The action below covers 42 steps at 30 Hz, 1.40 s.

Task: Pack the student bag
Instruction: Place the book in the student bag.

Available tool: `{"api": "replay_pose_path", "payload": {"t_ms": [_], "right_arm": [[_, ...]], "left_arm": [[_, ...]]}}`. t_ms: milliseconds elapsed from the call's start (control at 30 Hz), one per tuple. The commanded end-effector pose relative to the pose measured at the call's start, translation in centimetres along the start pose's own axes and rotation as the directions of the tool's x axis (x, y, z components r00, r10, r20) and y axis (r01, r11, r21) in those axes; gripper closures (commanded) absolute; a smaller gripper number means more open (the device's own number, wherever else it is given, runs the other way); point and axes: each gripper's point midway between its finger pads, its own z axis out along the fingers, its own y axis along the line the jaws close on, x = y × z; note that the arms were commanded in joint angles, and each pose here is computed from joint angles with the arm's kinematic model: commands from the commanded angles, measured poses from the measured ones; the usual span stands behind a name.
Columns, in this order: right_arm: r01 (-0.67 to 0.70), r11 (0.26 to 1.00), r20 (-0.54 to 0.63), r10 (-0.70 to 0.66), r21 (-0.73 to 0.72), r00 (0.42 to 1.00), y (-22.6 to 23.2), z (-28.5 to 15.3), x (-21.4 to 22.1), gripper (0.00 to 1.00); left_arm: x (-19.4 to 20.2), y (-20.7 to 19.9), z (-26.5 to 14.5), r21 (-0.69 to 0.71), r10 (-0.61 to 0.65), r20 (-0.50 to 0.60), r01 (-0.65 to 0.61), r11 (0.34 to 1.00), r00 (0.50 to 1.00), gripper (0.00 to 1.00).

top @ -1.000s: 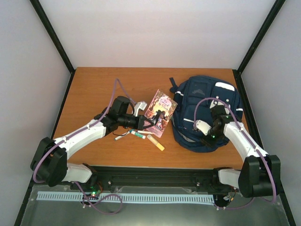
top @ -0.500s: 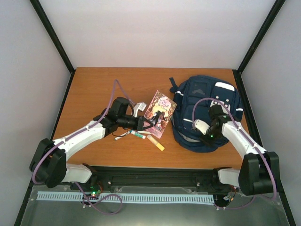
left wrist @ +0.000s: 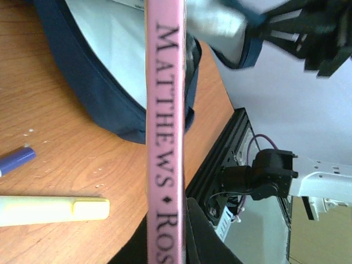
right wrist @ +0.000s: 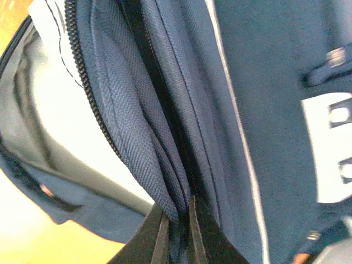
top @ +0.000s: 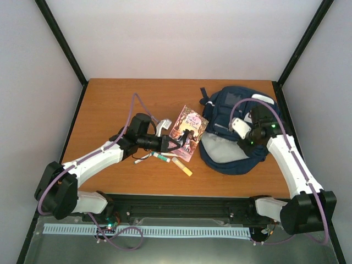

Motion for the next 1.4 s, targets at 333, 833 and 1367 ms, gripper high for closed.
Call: {"api": "replay_pose_path", "payload": {"t_ms": [333, 833, 1367], "right_arm": [[-0.179, 0.924, 0.407, 0.029, 0.337, 0.913, -9.2, -12.5, -10.7, 0.97], [-0.206, 0.922, 0.498, 0.016, 0.329, 0.867, -8.7, -14.8, -11.9, 0.97], [-0.181, 0.912, 0.49, -0.025, 0.369, 0.871, -8.9, -15.0, -11.6, 0.97]], "left_arm": [[3.4, -5.4, 5.6, 0.175, 0.081, -0.173, -0.051, 0.983, 0.982, 0.99], [-5.6, -6.4, 14.0, 0.271, -0.103, -0.09, 0.124, 0.955, 0.991, 0.99], [-11.2, -4.8, 21.8, 0.35, -0.23, -0.078, 0.243, 0.905, 0.97, 0.99]]}}
